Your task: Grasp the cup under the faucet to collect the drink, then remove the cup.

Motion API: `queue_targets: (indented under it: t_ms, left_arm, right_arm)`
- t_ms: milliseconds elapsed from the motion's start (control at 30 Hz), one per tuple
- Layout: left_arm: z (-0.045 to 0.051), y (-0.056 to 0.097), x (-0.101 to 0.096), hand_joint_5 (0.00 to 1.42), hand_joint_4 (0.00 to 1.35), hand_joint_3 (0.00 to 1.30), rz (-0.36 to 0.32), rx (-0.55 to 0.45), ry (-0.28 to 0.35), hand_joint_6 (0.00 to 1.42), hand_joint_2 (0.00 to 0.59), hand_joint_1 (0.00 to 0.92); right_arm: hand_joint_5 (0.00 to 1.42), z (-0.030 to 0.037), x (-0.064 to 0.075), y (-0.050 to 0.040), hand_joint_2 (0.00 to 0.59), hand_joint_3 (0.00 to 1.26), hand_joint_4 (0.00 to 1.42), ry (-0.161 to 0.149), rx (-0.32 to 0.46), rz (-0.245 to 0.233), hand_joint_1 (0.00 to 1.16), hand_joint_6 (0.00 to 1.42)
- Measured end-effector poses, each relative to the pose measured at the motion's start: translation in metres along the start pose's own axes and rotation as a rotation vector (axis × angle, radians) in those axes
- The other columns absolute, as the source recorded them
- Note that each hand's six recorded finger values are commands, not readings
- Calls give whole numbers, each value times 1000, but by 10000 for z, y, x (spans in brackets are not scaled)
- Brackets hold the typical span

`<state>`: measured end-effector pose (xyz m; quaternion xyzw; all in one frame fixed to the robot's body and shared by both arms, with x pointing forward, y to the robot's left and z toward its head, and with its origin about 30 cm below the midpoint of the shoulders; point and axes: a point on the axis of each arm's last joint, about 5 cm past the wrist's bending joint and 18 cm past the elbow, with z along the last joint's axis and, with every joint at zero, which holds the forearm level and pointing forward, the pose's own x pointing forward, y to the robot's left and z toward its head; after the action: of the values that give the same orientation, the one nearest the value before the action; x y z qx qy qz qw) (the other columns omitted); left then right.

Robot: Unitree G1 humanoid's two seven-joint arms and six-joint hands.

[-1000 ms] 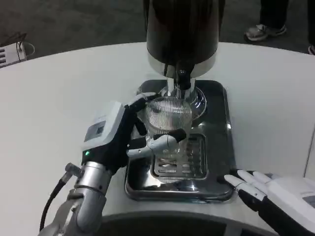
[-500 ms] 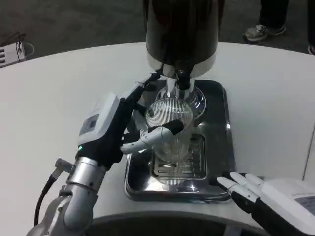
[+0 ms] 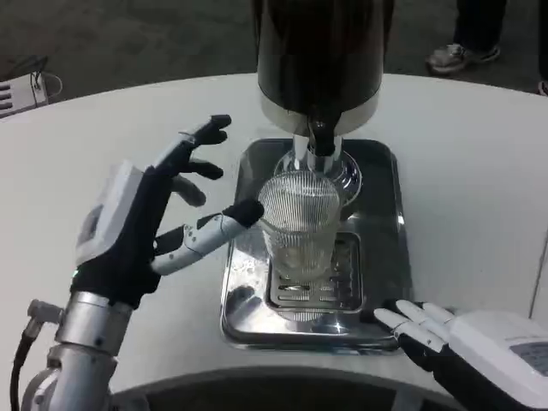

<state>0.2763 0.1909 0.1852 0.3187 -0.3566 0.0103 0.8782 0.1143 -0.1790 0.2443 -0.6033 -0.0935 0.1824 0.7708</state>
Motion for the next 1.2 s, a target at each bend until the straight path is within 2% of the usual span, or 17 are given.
queue_targets:
  t_ms: [133, 267, 400, 633, 767, 967, 1033, 1200]
  left_arm:
    - [107, 102, 52, 404, 277, 280, 43, -61, -72, 502, 37, 63]
    - [213, 143, 139, 365, 272, 281, 40, -145, -131, 442, 52, 32]
    - [328, 191, 306, 350, 258, 273, 7, -210, -192, 412, 60, 22]
    - [535, 189, 642, 349, 249, 271, -126, -280, -266, 385, 65, 18]
    - [557, 158, 711, 347, 247, 267, -211, -282, -262, 382, 67, 18]
    - [521, 116, 716, 362, 258, 263, -308, -307, -241, 397, 69, 17]
    - [507, 110, 721, 329, 210, 223, -330, -316, -234, 392, 65, 2]
    - [508, 95, 807, 281, 165, 192, -436, -305, -216, 356, 64, 0]
  right_arm:
    - [0, 1, 1, 0, 440, 64, 0, -1, 1, 0, 592, 4]
    - [0, 4, 3, 3, 441, 64, 0, -5, 2, 2, 590, 3]
    - [0, 6, 4, 6, 441, 64, 0, -7, 3, 4, 588, 3]
    - [0, 4, -8, 17, 441, 64, 0, -1, 7, 8, 586, 2]
    - [0, -6, -24, 24, 441, 64, 0, 11, 11, 11, 585, 2]
    - [0, -20, -39, 19, 441, 64, 0, 23, 13, 5, 585, 2]
    - [0, -22, -42, 19, 441, 64, 0, 23, 14, 4, 585, 2]
    - [0, -23, -44, 17, 441, 64, 0, 19, 13, 4, 585, 2]
